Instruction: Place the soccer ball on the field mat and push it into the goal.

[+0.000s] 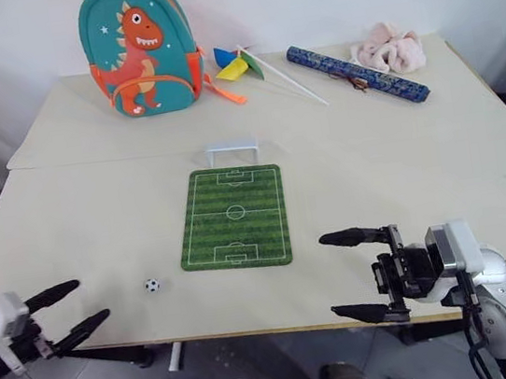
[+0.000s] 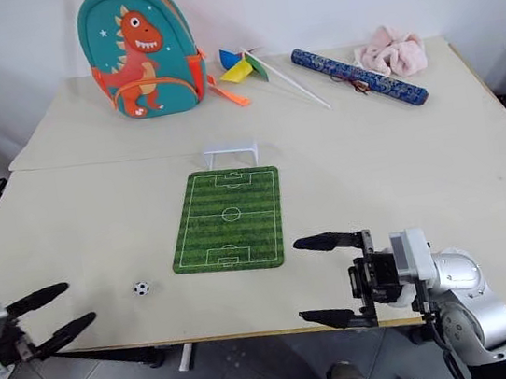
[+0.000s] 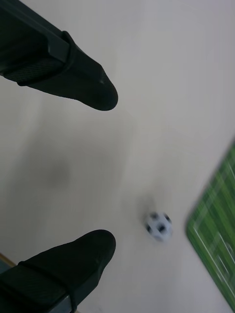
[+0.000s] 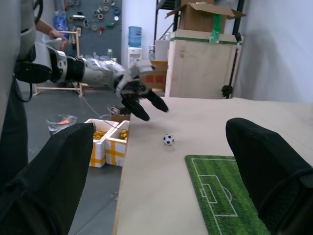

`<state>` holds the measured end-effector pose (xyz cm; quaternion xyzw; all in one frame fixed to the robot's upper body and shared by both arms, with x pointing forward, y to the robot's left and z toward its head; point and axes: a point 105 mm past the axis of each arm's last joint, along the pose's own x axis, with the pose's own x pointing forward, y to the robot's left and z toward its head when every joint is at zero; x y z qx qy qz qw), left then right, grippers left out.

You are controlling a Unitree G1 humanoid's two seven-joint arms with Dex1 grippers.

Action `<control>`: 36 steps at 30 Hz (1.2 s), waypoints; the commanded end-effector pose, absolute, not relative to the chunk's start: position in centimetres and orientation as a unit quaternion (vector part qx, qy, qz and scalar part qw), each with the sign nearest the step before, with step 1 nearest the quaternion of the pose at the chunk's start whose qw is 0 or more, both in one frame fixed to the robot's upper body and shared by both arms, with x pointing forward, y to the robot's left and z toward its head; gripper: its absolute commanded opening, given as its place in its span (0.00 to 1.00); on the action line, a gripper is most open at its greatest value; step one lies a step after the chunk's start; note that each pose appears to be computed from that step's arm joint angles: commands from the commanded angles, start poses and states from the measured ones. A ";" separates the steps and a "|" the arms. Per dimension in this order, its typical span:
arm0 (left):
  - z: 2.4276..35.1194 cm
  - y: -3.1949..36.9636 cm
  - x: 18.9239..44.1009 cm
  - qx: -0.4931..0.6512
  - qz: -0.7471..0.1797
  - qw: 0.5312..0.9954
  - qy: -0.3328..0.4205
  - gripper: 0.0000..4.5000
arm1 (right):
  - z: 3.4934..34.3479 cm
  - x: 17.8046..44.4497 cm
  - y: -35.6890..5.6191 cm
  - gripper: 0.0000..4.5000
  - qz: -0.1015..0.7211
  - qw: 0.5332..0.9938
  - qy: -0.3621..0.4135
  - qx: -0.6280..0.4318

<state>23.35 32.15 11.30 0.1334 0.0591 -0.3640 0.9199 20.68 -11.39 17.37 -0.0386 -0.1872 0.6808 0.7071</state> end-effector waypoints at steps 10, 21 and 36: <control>10.0 27.8 25.3 0.151 -0.438 0.884 0.059 0.99 | 17.3 21.1 -11.4 1.00 0.677 0.710 -0.190 -0.050; 8.9 26.9 25.7 0.147 -0.460 0.873 0.073 0.67 | 17.2 21.2 -11.2 1.00 0.668 0.719 -0.183 -0.055; 13.8 23.5 27.2 0.103 -0.507 0.856 0.008 0.19 | 16.2 22.0 -13.6 1.00 0.618 0.763 -0.180 -0.058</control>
